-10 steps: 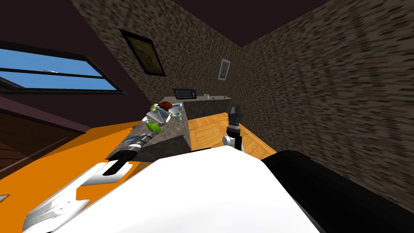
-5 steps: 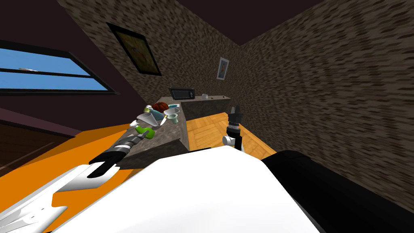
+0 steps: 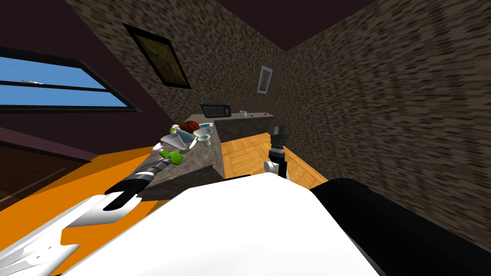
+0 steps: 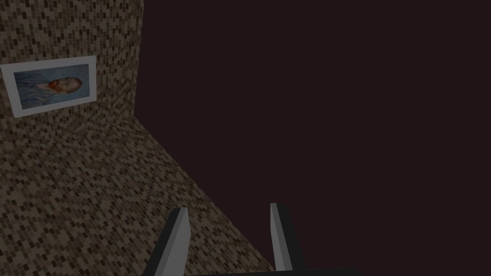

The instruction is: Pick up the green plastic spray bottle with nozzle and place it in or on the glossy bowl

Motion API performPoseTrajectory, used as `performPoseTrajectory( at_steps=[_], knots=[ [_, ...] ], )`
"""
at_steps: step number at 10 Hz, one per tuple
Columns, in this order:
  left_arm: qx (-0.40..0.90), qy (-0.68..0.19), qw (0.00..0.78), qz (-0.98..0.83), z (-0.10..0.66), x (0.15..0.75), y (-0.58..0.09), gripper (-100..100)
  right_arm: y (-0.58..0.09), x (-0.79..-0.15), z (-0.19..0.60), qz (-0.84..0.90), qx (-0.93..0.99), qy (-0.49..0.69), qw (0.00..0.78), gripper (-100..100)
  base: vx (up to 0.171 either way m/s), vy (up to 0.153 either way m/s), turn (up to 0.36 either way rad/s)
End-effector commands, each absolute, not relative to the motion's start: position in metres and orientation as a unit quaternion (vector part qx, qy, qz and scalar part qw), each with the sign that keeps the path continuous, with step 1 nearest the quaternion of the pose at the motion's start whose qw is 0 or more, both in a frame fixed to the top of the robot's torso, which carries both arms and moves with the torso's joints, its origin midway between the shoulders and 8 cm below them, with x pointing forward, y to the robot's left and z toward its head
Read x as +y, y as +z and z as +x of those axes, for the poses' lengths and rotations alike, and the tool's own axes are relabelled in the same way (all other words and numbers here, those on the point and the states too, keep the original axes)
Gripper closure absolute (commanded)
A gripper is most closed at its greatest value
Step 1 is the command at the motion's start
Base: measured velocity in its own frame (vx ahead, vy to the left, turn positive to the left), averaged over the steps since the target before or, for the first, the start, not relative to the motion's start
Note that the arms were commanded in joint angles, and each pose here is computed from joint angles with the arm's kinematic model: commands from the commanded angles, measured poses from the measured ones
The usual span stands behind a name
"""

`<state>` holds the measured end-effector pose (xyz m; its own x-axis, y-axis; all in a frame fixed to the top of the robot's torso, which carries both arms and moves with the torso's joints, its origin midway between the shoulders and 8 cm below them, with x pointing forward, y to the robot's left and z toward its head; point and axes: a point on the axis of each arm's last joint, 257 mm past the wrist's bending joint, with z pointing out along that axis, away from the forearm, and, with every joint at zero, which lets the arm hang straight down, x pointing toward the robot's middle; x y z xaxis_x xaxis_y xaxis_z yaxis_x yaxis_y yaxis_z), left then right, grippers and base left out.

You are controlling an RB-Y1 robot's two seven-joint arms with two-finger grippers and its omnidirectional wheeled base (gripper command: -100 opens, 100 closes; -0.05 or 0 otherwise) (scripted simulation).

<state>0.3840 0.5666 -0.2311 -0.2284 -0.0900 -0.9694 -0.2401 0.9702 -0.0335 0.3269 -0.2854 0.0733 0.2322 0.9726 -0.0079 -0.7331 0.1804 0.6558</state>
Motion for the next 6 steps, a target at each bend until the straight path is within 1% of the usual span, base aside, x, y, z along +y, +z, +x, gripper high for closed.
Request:
performPoseTrajectory(
  at_steps=[1, 3, 4, 5, 6],
  knots=[
    [0.781, 0.061, 0.612, -0.106, 0.3840, 0.5666, -0.2311, 100, 0.0733, -0.2854, 0.3269, 0.272, 0.220, 0.579, 0.736, 0, 0.000, 0.000, 0.000],
    [0.781, 0.061, 0.612, -0.106, 0.3840, 0.5663, -0.2312, 100, 0.0733, -0.2854, 0.3269, 0.272, 0.220, 0.579, 0.736, 0, 0.000, 0.000, 0.000],
    [0.781, 0.061, 0.612, -0.106, 0.3840, 0.5663, -0.2313, 0, 0.0733, -0.2854, 0.3269, 0.272, 0.220, 0.579, 0.736, 0, 0.000, 0.000, 0.000],
    [0.781, 0.061, 0.612, -0.106, 0.3840, 0.5663, -0.2313, 100, 0.0733, -0.2854, 0.3269, 0.272, 0.220, 0.579, 0.736, 0, 0.000, 0.000, 0.000],
    [0.781, 0.061, 0.612, -0.106, 0.3840, 0.5663, -0.2313, 0, 0.0733, -0.2854, 0.3269, 0.272, 0.220, 0.579, 0.736, 0, 0.000, 0.000, 0.000]
  ],
)
